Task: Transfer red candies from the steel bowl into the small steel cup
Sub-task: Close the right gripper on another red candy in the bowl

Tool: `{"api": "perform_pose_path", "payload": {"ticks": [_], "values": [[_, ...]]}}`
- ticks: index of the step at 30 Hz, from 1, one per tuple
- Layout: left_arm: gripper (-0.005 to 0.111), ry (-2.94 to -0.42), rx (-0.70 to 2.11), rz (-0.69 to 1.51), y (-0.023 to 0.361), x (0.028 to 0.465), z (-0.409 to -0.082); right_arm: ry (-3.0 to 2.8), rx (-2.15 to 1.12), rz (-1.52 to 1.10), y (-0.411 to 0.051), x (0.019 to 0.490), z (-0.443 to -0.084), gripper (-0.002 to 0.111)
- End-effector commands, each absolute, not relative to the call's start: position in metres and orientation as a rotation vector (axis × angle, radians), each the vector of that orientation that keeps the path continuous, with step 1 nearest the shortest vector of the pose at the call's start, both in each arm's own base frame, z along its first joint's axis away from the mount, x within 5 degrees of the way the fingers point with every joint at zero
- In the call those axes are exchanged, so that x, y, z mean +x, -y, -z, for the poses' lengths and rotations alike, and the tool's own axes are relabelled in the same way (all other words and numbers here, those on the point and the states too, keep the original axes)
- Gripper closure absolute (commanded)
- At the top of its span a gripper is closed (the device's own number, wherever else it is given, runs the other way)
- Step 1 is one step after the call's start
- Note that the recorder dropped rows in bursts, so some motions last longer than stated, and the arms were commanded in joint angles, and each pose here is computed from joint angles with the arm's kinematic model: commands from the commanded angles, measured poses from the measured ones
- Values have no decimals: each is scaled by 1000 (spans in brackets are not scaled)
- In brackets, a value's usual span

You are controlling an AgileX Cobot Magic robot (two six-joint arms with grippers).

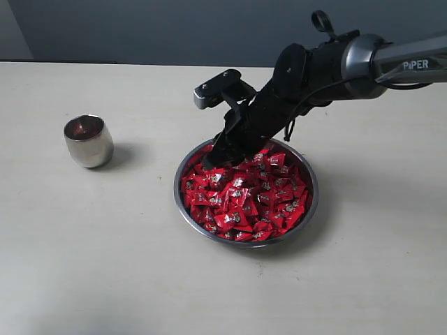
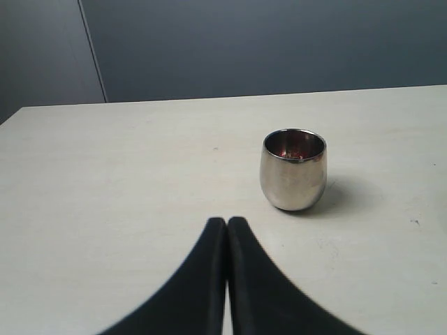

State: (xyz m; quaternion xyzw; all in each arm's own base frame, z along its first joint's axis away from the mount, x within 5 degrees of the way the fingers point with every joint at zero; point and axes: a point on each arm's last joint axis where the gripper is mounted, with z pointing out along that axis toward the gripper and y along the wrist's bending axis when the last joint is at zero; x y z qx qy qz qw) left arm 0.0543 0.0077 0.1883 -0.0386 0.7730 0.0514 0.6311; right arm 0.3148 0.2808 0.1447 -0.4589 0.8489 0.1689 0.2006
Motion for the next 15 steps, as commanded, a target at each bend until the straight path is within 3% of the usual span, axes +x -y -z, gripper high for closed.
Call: {"api": "perform_pose_path", "payload": {"ticks": [1,15], "values": [[106,-1767,-92,-114,-8,54,-187,-2399,-1299,-476,-279,315,-142,75],[106,-1767,-92,-114,-8,54,-187,-2443,-1338,-479,-276,310,-143,75]]}}
